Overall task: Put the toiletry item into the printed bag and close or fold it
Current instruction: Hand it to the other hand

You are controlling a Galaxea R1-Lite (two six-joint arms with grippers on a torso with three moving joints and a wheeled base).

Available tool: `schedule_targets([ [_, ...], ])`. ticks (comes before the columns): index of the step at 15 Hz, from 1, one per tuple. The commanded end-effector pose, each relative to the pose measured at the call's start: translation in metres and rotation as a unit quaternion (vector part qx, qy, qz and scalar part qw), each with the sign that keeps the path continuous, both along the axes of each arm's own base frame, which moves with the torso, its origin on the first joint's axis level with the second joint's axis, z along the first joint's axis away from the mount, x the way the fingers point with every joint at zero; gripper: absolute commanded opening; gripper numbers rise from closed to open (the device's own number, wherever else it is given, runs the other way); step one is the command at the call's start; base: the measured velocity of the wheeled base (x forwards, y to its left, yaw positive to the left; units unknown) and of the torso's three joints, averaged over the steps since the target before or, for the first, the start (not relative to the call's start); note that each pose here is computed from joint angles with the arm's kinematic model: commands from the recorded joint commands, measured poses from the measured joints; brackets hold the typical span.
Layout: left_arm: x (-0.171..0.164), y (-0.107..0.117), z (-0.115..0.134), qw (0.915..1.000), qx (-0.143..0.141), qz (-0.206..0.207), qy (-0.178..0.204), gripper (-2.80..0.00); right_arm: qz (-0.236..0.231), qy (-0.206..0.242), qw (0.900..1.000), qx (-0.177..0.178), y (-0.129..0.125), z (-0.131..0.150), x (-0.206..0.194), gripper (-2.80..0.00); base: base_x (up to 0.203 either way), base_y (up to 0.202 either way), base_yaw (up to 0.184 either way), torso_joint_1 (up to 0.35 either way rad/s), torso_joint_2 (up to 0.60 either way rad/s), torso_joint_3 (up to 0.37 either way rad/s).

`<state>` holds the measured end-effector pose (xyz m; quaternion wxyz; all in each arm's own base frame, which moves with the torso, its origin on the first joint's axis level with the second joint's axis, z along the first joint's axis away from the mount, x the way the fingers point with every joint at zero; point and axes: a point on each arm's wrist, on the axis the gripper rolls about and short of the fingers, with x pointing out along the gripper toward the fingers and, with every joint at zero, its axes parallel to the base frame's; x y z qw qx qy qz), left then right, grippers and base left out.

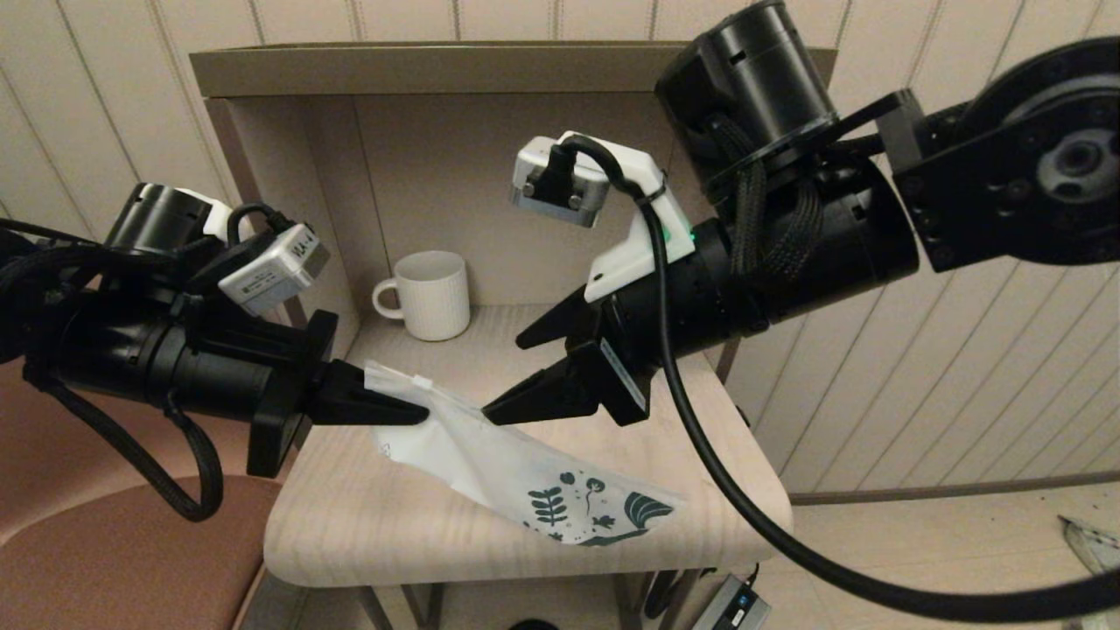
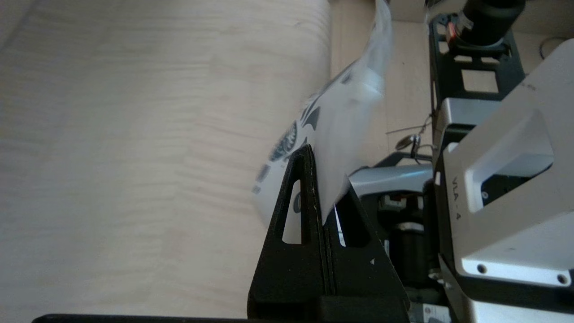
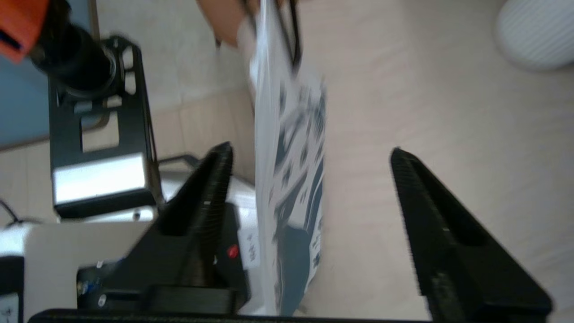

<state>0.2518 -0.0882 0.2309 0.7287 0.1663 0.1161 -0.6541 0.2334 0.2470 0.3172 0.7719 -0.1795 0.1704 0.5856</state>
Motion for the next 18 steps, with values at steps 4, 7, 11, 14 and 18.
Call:
schedule_targets([
  [4, 0.001, -0.004, 0.003, 1.0, -0.005, -0.008, 0.002, -2.8, -0.006, 0.012, 1.0, 0.018, 0.022, -0.002, 0.006, 0.0, 0.0, 0.0, 0.0, 0.0, 0.0, 0.0],
  [7, 0.005, -0.006, 0.01, 0.9996, -0.013, 0.006, 0.023, -2.8, -0.009, 0.023, 1.0, 0.016, 0.026, -0.007, 0.009, 0.0, 0.0, 0.0, 0.0, 0.0, 0.0, 0.0],
  [11, 0.005, -0.006, 0.009, 0.9996, -0.013, 0.005, 0.024, -2.8, -0.007, 0.016, 1.0, 0.026, 0.032, -0.009, 0.012, 0.0, 0.0, 0.0, 0.0, 0.0, 0.0, 0.0],
  [14, 0.005, -0.006, 0.009, 0.9996, -0.013, 0.005, 0.024, -2.8, -0.004, 0.009, 0.999, 0.032, 0.034, -0.007, 0.011, 0.0, 0.0, 0.0, 0.0, 0.0, 0.0, 0.0],
  [18, 0.005, -0.006, 0.008, 0.9996, -0.012, 0.005, 0.025, -2.8, -0.009, 0.011, 0.999, 0.043, 0.038, -0.006, 0.012, 0.0, 0.0, 0.0, 0.0, 0.0, 0.0, 0.0],
])
